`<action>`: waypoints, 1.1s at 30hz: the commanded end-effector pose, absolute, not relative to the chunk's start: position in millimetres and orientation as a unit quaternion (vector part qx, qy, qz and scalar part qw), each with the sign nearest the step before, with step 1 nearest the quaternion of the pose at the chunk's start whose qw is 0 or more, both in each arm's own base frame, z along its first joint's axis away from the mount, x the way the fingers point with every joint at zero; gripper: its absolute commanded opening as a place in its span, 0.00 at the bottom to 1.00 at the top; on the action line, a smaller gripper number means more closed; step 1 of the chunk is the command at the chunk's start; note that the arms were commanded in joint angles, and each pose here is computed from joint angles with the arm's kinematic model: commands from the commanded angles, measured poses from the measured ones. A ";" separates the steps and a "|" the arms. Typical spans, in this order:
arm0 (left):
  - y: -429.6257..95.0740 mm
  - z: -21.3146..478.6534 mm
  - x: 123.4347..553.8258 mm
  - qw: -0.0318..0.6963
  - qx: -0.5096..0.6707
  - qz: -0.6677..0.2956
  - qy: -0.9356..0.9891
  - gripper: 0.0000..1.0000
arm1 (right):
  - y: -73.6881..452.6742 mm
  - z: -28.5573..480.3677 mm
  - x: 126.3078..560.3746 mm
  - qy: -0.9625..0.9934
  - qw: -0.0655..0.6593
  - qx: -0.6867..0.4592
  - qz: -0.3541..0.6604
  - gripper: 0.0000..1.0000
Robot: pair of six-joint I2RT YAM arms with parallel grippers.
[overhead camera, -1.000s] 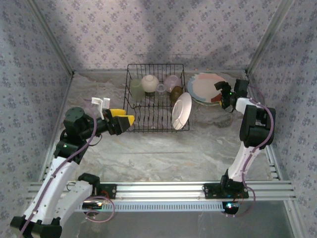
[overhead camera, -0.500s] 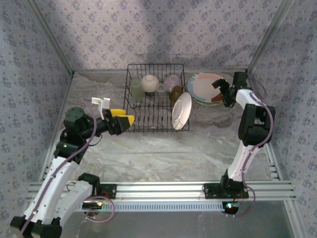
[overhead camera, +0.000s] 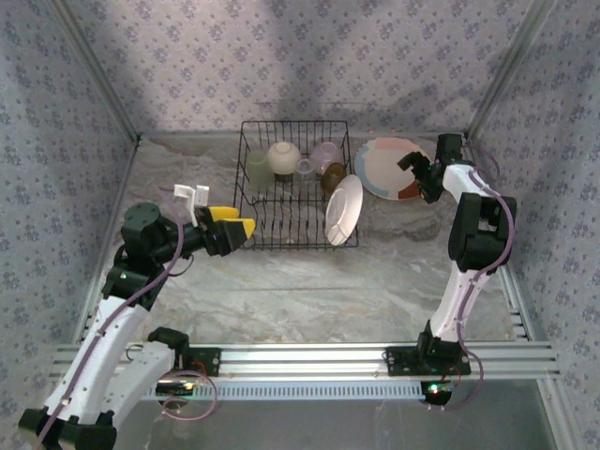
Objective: Unload the mixed dishes from the dish rack
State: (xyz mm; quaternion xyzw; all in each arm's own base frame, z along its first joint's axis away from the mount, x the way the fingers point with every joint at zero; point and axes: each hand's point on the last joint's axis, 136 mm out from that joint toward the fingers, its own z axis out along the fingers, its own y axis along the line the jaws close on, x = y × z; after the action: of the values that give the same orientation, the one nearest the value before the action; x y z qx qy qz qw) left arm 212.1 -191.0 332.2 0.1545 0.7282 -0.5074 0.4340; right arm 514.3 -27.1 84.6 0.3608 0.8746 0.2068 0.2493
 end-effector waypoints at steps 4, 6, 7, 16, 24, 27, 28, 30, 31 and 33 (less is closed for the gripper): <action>-193.4 328.3 211.8 0.428 0.158 -0.506 0.732 0.99 | -26.6 124.1 499.0 0.880 0.298 0.324 0.181 1.00; -194.1 326.3 213.5 0.424 0.156 -0.504 0.736 0.99 | -22.5 135.9 489.3 0.880 0.312 0.312 0.177 1.00; -195.3 325.3 214.5 0.421 0.156 -0.504 0.738 0.99 | -19.2 140.4 483.6 0.880 0.316 0.307 0.176 1.00; -209.1 314.3 209.7 0.400 0.181 -0.479 0.760 0.99 | 40.3 125.9 423.7 0.899 0.307 0.252 0.182 1.00; -219.6 300.4 209.9 0.386 0.195 -0.436 0.789 0.99 | 84.7 104.0 377.5 0.918 0.287 0.199 0.188 1.00; -222.3 290.3 217.0 0.376 0.185 -0.415 0.807 0.99 | 99.8 102.5 363.3 0.922 0.284 0.182 0.190 1.00; -224.2 286.1 219.9 0.371 0.183 -0.407 0.814 0.98 | 103.3 101.5 358.6 0.922 0.284 0.180 0.192 1.00; -229.9 279.4 223.2 0.364 0.185 -0.393 0.824 0.98 | 110.2 100.1 351.2 0.923 0.283 0.173 0.194 1.00; -233.4 276.5 225.1 0.362 0.188 -0.384 0.828 0.97 | 114.0 100.1 348.2 0.924 0.283 0.169 0.196 1.00; -241.7 272.1 227.5 0.357 0.197 -0.369 0.835 0.97 | 120.4 98.3 343.6 0.925 0.279 0.163 0.198 1.00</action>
State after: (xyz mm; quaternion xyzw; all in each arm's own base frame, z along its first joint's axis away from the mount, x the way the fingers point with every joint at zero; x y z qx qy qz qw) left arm 220.8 -239.9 267.6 0.1900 0.8286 -0.4012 0.3411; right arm 351.4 111.9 100.0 0.1723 0.9235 0.1964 0.2808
